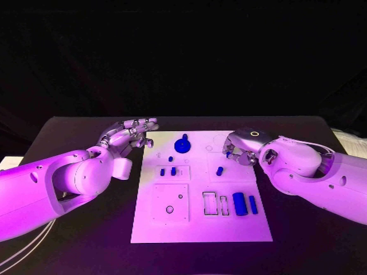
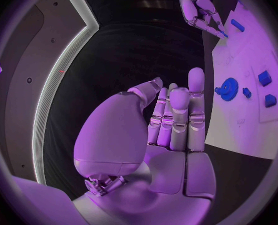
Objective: Assemble the parts on the task board
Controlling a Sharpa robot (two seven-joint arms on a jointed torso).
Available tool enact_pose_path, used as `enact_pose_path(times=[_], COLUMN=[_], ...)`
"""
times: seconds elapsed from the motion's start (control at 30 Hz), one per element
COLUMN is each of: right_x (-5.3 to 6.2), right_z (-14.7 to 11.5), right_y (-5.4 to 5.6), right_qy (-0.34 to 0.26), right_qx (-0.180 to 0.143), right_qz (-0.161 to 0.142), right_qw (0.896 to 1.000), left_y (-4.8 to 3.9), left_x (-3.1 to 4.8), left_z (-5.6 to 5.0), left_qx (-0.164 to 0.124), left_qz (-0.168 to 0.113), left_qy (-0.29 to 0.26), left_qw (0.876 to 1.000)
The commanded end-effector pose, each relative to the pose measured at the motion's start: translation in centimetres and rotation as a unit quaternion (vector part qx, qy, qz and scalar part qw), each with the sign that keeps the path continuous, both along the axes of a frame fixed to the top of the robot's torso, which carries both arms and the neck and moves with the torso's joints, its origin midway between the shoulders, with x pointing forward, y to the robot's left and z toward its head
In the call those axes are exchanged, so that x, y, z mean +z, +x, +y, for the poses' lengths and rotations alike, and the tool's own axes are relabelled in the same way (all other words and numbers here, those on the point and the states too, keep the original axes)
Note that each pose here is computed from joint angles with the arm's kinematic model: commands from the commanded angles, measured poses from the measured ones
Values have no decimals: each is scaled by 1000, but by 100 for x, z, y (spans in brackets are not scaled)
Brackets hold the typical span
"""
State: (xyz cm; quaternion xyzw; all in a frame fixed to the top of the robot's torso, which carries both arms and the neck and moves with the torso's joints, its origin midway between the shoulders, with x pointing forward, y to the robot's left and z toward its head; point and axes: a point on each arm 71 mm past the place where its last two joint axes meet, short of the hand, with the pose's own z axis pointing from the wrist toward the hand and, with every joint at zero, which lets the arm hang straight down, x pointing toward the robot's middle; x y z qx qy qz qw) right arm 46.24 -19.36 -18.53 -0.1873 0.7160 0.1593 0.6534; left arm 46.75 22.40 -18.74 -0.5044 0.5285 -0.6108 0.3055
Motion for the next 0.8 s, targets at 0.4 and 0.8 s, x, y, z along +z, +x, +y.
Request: enact_pose_path(times=[0.4,0.8], right_x=[177,48], right_z=[337,954], right_y=[-257,-627], right_qy=[42,73], right_qx=[50,131], right_qz=[-15,32], right_qw=[998,988], left_y=[7,27], left_x=[-23,-36], left_z=[-15,-70], left_qx=[-8,-11], left_qz=[10,12], left_qy=[-2,-2], left_qw=[1000,1000])
